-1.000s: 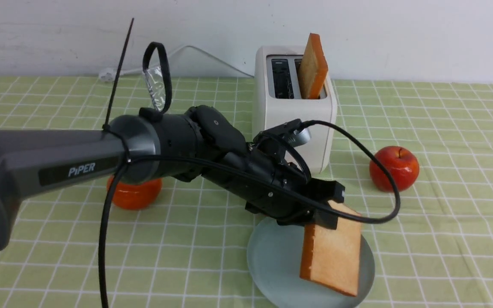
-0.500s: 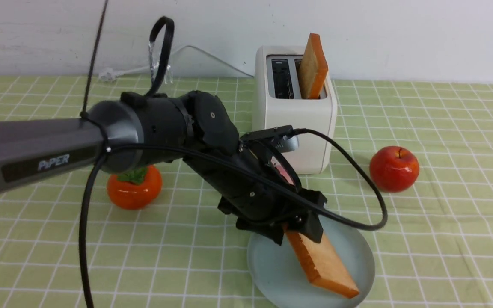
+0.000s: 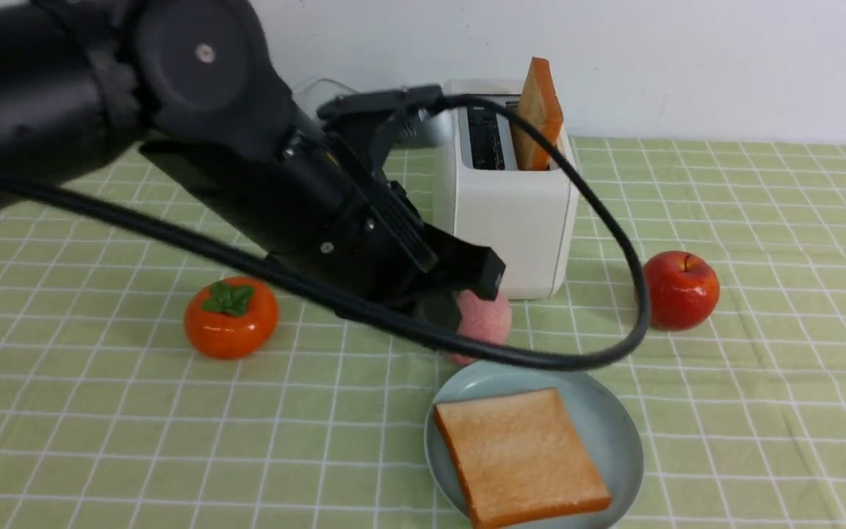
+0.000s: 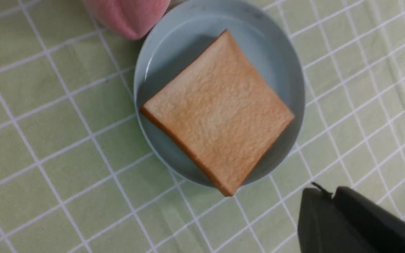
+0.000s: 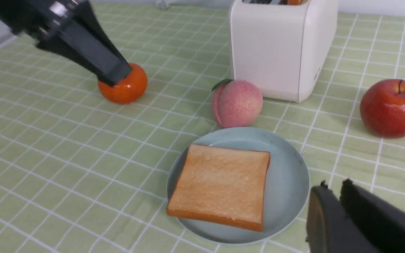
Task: Take toasted bread from bread machine on green coffee tablecloth place on plate.
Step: 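Grasp the toast slice in the toaster and pull it up out of the slot with the right gripper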
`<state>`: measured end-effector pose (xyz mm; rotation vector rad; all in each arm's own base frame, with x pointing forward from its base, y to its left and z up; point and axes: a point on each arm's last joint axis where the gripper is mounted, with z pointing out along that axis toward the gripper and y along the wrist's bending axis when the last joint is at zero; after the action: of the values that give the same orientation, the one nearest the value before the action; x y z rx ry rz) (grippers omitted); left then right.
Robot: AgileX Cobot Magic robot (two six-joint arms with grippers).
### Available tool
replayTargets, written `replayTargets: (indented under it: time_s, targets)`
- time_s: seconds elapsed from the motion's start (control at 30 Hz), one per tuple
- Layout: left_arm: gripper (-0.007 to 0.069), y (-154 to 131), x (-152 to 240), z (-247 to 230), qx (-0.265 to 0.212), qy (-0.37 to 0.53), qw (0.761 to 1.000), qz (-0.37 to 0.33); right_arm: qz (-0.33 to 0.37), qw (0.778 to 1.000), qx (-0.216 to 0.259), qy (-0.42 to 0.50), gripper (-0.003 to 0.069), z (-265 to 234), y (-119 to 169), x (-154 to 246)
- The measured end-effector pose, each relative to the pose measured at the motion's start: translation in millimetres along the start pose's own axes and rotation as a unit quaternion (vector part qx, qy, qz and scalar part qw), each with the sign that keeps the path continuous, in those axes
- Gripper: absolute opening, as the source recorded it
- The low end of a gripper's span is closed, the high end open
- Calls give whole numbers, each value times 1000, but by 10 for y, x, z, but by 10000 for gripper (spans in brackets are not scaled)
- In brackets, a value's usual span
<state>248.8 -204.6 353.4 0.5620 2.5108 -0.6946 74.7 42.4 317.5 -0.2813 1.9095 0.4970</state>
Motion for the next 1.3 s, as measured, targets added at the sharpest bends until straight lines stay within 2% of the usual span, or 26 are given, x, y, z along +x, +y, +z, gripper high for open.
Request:
replayTargets:
  time_s: [0.03,0.13,0.23,0.27,0.37,0.6,0.77,0.83,0.87,0.9,0.93,0.97,1.03,1.07,1.1,1.17,1.3]
  targets:
    - [-13,-46,72,-170,3,-26,1000,12,5,1000,0,14,68,67,-26,-74]
    - [-13,-68,312,-494,2,-84,996,36,15,999,0,35,68,209,-83,-246]
    - [-13,1,580,-644,-4,-127,991,46,23,999,0,49,68,330,-133,-382]
    - [-13,47,796,-783,-4,-169,984,53,33,998,-2,61,68,451,-181,-485]
    - [-13,142,1118,-892,-3,-227,972,56,43,996,-12,76,68,698,-262,-693]
    - [-13,441,1926,-903,2,-349,935,60,9,993,-58,98,72,1546,-219,-1133]
    - [-13,578,2167,-783,-3,-389,919,63,-11,995,-58,80,119,2083,-212,-1393]
    - [-13,614,2200,-746,-10,-407,910,75,-13,997,-49,66,197,2433,-277,-1510]
    - [-13,615,2200,-746,-10,-408,910,75,-15,997,-50,62,197,2426,-272,-1538]
    - [-13,614,2181,-766,-10,-426,901,77,-14,998,-41,53,297,2679,-340,-1598]
    - [-13,614,2181,-766,-11,-426,901,78,-10,998,-37,53,338,2812,-382,-1588]
    - [-13,613,2177,-771,-10,-430,900,78,-11,998,-37,49,338,2806,-376,-1614]
    - [-13,612,2171,-779,-10,-435,897,78,-9,999,-23,35,481,3133,-480,-1621]
    - [-13,611,2170,-780,-10,-435,897,78,-9,999,-21,34,490,3158,-489,-1620]
    - [-13,611,2169,-781,-10,-436,896,78,-9,1000,-12,26,547,3325,-547,-1599]
    - [-13,611,2168,-783,-10,-437,896,79,-16,1000,5,19,597,3538,-639,-1542]
    - [-13,611,2168,-783,-10,-437,896,79,-45,998,34,21,598,3843,-792,-1367]
